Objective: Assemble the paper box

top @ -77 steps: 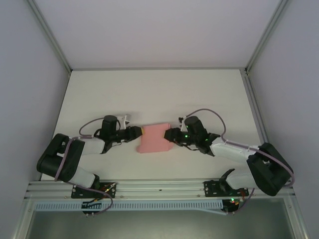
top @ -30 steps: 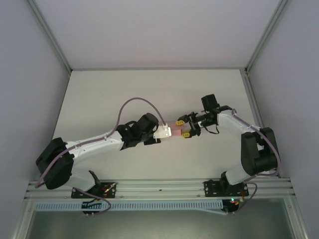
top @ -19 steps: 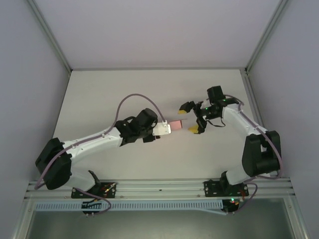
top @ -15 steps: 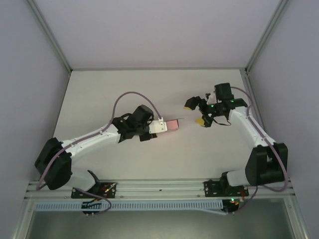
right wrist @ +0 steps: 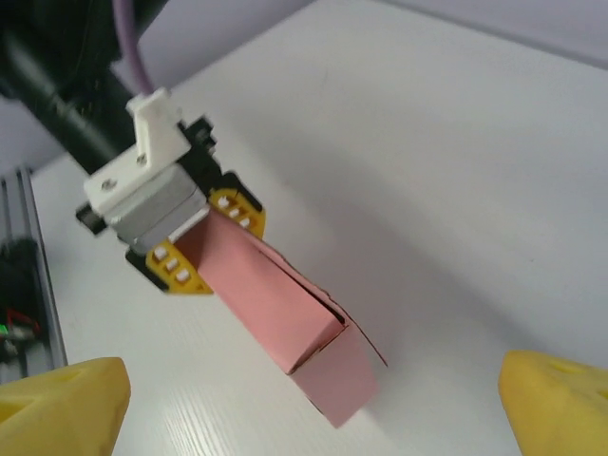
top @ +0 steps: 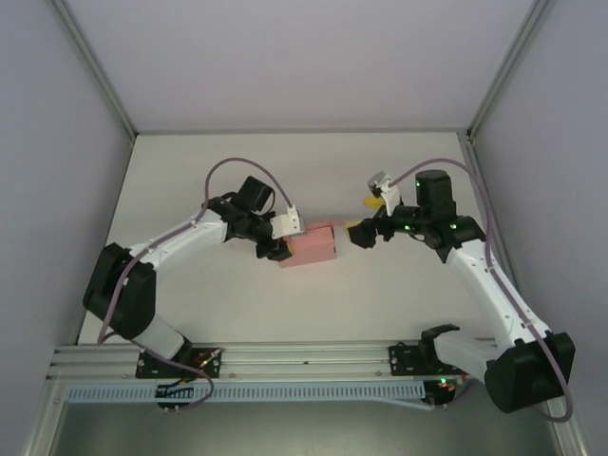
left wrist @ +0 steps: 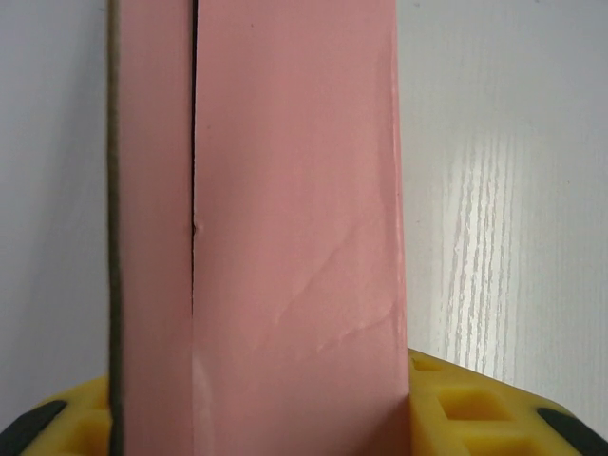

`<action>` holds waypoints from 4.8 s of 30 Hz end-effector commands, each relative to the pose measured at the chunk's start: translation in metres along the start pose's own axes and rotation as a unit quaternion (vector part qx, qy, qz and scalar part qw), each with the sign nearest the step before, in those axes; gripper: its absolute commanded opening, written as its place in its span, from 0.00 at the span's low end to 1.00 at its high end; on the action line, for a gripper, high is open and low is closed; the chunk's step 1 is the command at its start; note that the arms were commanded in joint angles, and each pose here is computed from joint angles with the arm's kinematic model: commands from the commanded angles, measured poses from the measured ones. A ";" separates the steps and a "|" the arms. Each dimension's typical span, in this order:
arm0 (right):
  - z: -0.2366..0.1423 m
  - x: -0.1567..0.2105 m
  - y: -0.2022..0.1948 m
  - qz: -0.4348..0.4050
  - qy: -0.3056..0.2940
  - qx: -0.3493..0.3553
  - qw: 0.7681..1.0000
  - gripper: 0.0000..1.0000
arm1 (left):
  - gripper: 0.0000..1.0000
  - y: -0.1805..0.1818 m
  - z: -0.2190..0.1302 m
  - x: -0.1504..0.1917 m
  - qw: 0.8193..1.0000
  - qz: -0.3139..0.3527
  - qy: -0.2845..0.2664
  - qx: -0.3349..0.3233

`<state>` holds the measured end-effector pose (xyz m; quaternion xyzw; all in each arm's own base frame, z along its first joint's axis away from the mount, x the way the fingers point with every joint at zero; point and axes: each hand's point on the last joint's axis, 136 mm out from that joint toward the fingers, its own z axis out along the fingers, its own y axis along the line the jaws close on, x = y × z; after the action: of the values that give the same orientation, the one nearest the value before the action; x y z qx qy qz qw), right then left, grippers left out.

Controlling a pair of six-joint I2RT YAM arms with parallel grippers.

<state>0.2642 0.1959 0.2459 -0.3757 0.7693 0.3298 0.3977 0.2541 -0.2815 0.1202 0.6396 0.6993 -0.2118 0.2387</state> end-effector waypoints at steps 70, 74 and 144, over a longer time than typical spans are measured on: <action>0.084 0.008 0.019 0.411 0.175 -0.118 0.887 0.00 | 0.37 0.017 0.037 0.030 0.993 -0.022 0.108 -0.031; 0.083 0.048 0.004 0.311 0.191 -0.051 0.930 0.00 | 0.37 0.016 0.036 0.029 0.994 -0.020 0.103 -0.030; 0.100 0.117 -0.014 0.223 0.234 0.246 0.914 0.00 | 0.70 0.025 -0.056 0.027 0.921 -0.297 0.041 -0.250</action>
<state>0.2849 0.2448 0.1195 -0.1545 0.9422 0.1423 0.2611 0.2799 -0.2406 0.1609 0.4000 0.8599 -0.0762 0.3078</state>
